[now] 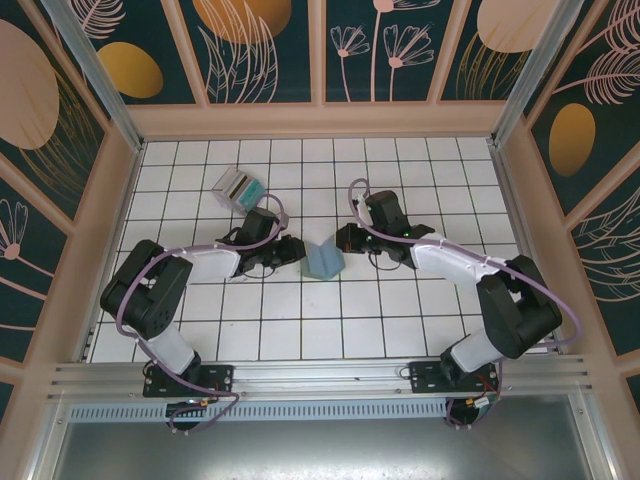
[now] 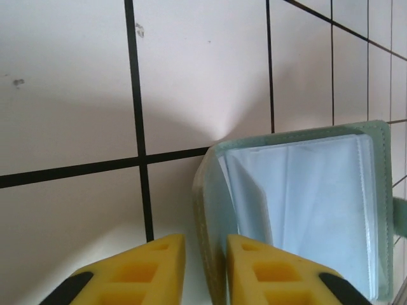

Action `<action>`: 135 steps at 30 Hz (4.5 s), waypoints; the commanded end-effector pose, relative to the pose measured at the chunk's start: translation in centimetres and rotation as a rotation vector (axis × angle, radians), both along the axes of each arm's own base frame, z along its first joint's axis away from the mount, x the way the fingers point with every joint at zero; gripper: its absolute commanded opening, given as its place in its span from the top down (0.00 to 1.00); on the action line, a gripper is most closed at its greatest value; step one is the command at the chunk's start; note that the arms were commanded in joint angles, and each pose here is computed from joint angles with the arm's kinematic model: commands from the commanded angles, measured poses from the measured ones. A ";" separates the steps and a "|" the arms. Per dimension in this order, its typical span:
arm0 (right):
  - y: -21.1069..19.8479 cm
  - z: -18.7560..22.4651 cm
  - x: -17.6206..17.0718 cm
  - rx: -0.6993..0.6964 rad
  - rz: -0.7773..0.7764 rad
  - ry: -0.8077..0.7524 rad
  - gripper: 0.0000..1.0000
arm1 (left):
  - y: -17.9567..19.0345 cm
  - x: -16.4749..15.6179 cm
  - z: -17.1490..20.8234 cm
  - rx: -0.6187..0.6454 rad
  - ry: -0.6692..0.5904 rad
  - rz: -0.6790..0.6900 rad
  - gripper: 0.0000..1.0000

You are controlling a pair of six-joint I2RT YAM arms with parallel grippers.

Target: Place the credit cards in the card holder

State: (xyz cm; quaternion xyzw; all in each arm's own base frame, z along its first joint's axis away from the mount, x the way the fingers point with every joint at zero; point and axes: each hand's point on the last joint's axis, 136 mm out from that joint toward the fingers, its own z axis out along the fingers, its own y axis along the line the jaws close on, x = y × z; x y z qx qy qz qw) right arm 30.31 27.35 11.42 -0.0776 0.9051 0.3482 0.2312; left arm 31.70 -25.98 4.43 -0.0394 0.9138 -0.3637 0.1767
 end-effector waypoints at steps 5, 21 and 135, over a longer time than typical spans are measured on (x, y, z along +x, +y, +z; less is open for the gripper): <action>-2.9 -1.9 0.7 -0.176 -0.082 -0.015 0.71 | 0.6 0.0 -0.9 0.027 0.000 0.010 0.84; 1.8 2.0 -0.6 -0.083 -0.012 -0.057 0.65 | 0.8 0.2 -0.7 0.034 -0.004 0.026 0.84; -1.4 5.3 -0.5 -0.263 -0.370 -0.271 0.27 | 23.4 24.2 2.6 0.428 -0.128 0.269 0.49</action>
